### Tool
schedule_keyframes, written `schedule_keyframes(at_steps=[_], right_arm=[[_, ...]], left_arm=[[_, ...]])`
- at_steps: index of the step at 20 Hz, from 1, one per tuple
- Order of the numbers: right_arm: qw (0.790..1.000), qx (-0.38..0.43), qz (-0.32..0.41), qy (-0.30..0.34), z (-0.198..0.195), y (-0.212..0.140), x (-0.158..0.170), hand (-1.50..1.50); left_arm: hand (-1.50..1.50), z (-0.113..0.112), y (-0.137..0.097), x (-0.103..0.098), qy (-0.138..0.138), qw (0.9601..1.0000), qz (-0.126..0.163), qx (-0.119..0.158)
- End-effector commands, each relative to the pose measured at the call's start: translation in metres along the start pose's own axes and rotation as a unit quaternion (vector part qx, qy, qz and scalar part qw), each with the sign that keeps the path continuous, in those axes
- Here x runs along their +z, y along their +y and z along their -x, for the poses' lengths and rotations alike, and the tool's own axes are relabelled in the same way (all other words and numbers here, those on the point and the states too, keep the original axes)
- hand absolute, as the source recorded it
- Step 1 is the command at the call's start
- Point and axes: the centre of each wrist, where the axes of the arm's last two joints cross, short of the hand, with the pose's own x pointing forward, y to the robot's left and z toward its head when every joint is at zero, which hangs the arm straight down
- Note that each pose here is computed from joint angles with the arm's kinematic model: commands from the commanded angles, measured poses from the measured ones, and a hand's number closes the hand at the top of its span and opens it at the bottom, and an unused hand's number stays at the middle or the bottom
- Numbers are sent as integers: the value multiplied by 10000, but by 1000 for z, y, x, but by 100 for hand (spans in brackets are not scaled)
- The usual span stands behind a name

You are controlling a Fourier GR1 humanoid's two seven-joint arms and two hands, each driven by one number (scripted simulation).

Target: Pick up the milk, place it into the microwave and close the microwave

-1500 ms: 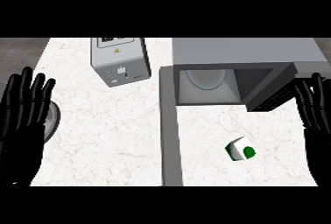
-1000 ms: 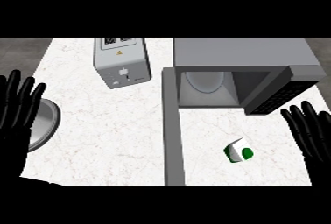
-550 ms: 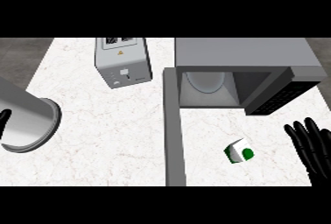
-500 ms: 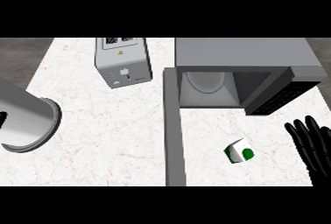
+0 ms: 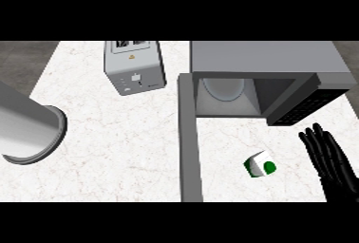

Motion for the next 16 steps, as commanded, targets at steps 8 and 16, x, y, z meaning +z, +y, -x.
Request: schedule_keyframes(at_steps=[8,16], right_arm=[[9952,360,627,654,95,-8,16,-150],[9918,631,473,1009,154,-31,35,-150]], left_arm=[[-150,-28,8,26,-281,9994,161,81],[-150,-25,3,43,-201,9996,87,160]])
